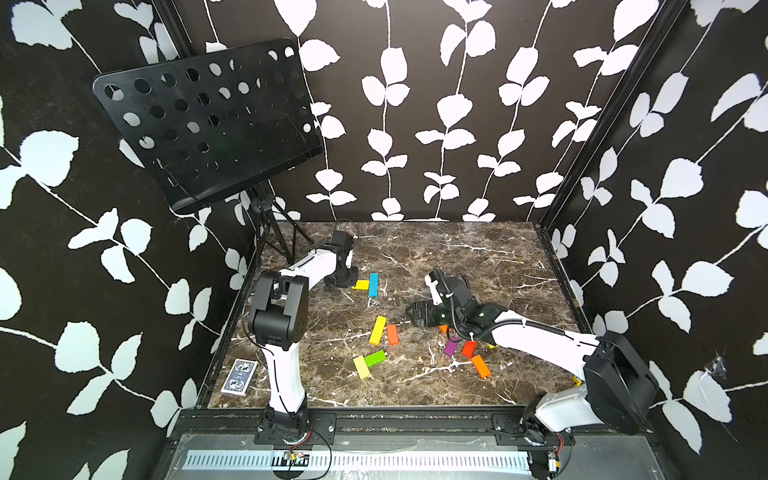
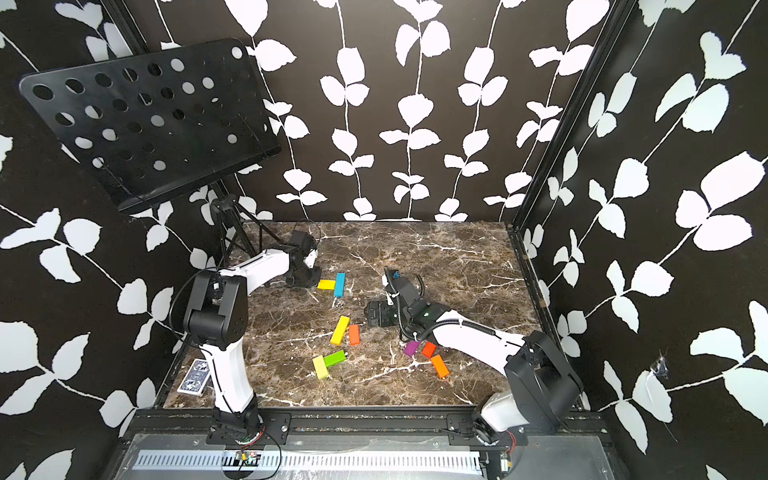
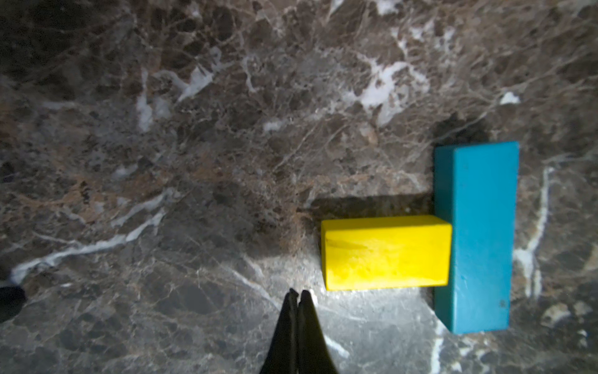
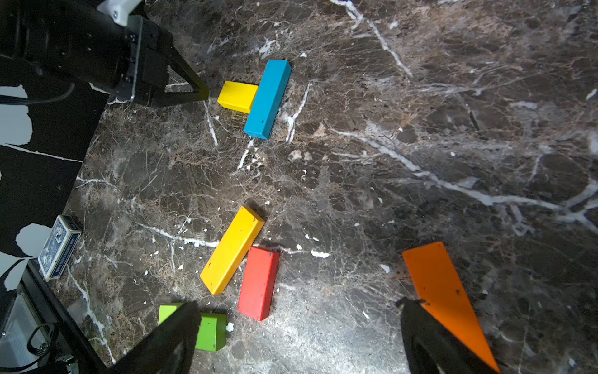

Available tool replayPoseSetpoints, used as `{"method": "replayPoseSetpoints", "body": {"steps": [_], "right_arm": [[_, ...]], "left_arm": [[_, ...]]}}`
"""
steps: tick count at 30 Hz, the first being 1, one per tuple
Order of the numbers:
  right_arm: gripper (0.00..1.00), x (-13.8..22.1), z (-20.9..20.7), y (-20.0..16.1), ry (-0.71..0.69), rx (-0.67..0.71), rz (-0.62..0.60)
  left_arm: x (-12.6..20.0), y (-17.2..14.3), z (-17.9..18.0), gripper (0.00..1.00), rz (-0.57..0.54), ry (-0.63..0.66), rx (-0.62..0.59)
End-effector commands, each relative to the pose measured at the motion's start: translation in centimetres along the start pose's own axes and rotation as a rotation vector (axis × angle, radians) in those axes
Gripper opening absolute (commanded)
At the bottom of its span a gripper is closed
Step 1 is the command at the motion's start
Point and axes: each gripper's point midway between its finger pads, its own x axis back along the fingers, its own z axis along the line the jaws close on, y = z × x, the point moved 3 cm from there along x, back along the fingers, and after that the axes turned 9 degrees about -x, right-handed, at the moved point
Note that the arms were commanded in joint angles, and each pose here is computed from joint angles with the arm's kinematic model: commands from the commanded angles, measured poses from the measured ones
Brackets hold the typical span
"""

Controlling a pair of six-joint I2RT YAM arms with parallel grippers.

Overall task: Assemble the letter t with building blocks
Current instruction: Assemble the building block at the center of the board.

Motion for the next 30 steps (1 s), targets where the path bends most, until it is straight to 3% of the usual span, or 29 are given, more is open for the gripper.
{"method": "replayPoseSetpoints", "body": {"steps": [1, 30], "right_arm": [[0.95, 0.5, -0.3, 0.4, -0.004, -0.01, -0.032], [0.95, 0.2, -0.6, 0.0, -0.003, -0.018, -0.029]], "left_arm": [[0.4, 1.0, 0.4, 0.0, -0.029, 0.008, 0.007], [-0.8, 1.0, -0.2, 0.01, -0.008, -0.032, -0.003]]}}
